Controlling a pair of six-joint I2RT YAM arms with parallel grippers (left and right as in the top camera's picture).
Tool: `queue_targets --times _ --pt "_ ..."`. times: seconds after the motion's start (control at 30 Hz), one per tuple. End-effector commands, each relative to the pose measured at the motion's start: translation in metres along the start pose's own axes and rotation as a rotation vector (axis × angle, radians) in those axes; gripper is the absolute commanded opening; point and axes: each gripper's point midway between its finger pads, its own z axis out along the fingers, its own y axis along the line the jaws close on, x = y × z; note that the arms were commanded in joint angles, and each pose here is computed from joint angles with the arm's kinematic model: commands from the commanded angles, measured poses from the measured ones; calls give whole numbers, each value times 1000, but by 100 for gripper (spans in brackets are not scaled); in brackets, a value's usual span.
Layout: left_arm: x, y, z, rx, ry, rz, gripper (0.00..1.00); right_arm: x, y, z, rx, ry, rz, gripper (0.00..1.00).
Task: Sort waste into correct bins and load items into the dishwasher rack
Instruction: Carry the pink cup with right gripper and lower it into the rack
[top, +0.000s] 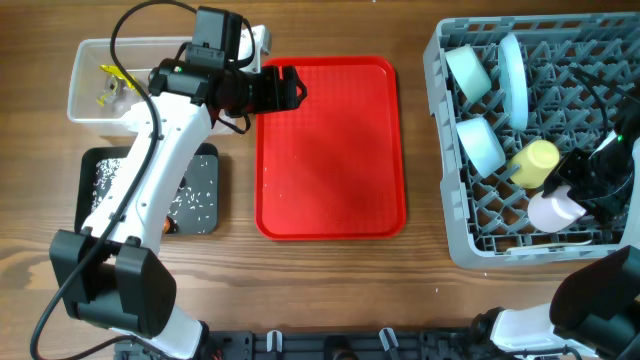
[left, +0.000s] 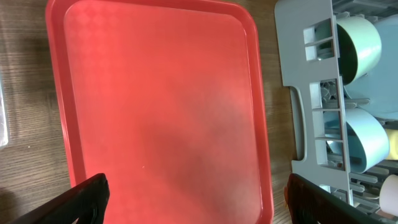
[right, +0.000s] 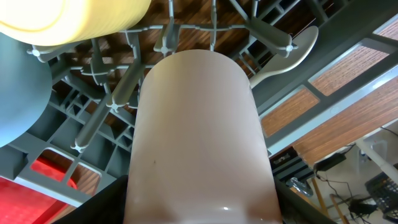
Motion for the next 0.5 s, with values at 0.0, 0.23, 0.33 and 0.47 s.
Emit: queue_targets --times 0.0,0.23,0.33,0.47 --pt "3 3 4 -8 12 13 91 -1 -5 3 27 3 25 61" --pt "3 3 4 -8 12 14 92 -1 -5 3 26 4 25 64" --pt "3 3 4 -8 12 13 92 0 -5 3 27 5 25 68" --pt "3 3 4 -8 12 13 92 0 -5 3 27 5 25 77"
